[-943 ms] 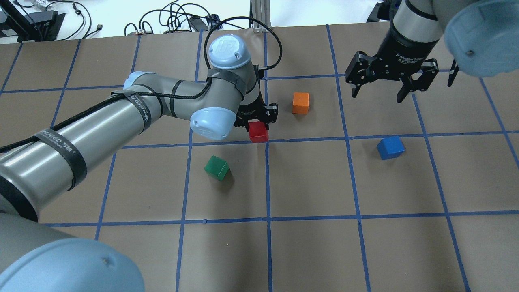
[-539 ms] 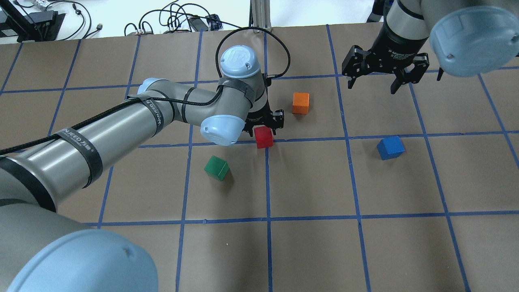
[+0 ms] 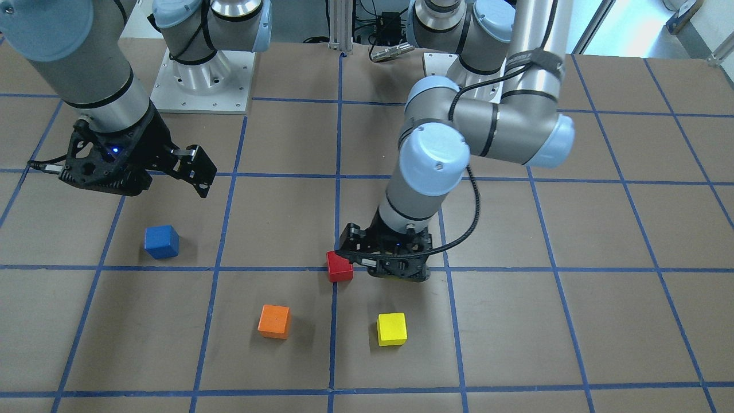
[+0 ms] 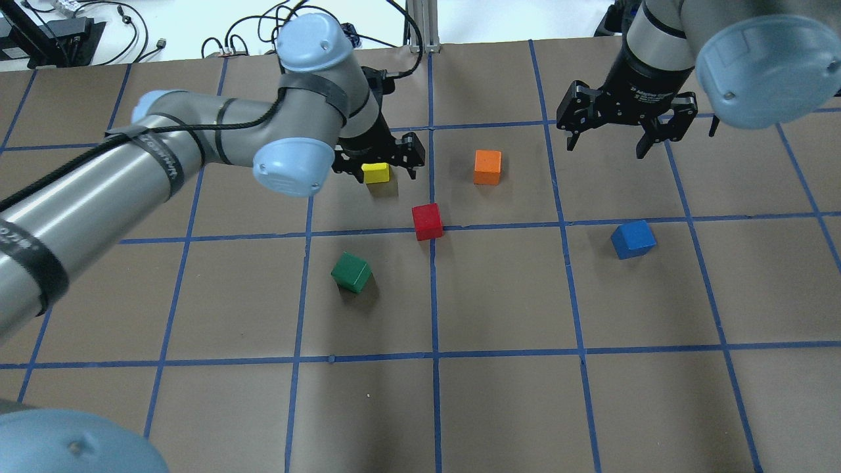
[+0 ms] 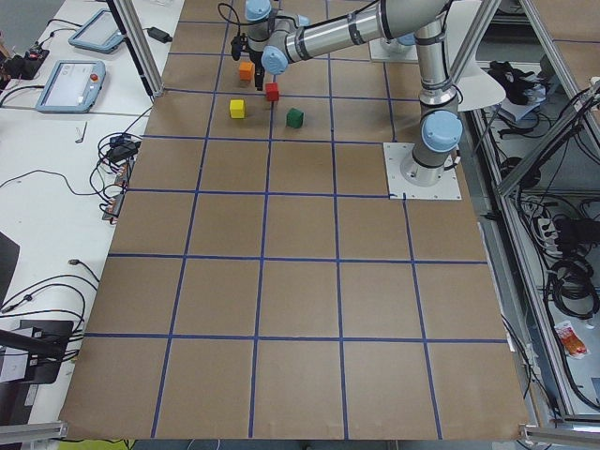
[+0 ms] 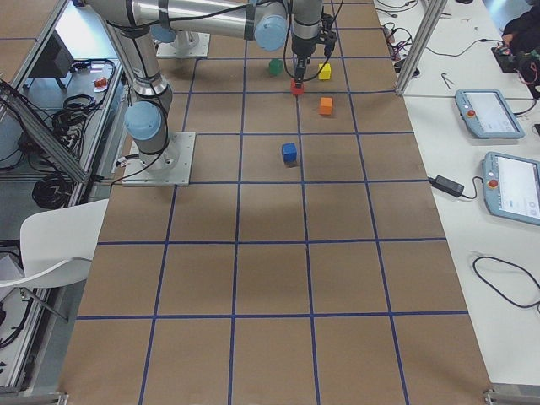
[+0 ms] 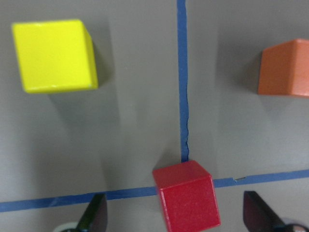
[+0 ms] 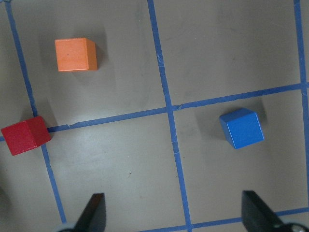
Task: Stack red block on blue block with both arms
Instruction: 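Open the left gripper, release the red cube, and withdraw, then move the right gripper over the red cube at the table center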
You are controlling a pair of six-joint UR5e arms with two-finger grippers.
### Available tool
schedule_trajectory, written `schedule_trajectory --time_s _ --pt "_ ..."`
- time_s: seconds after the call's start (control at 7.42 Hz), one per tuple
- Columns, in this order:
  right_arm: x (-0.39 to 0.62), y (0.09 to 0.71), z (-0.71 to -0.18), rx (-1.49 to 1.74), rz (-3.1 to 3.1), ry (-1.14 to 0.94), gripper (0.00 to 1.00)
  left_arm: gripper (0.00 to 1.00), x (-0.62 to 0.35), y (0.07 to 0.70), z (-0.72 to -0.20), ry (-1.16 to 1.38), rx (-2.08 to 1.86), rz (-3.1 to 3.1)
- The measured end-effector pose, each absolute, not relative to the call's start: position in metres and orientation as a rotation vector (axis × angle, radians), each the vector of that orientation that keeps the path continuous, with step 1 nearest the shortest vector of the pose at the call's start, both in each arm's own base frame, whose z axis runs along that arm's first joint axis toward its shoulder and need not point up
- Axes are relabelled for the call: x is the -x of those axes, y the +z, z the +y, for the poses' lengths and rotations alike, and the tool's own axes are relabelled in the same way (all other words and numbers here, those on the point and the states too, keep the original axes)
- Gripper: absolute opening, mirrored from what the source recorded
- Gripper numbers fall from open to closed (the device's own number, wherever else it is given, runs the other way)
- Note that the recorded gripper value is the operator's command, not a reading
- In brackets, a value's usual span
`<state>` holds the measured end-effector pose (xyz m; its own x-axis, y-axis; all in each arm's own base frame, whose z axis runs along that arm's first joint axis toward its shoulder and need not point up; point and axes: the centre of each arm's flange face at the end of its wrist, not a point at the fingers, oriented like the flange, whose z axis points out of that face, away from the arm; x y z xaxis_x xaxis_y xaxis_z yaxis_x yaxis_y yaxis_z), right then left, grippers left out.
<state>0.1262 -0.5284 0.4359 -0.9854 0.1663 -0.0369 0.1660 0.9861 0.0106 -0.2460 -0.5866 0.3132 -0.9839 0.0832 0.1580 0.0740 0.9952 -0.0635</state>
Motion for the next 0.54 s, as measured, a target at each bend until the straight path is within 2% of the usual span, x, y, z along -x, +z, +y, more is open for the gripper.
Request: schedule_trajectory --time_s 0.27,0.54 --pt "-0.127 0.439 -0.518 -0.258 3.092 0.013 1.00 1.00 0.163 0.386 -0.574 0.121 0.254 -2.982" --pt "-0.127 0.444 -0.511 -0.256 3.087 -0.012 1.00 1.00 0.123 0.440 -0.547 0.168 0.311 -3.010"
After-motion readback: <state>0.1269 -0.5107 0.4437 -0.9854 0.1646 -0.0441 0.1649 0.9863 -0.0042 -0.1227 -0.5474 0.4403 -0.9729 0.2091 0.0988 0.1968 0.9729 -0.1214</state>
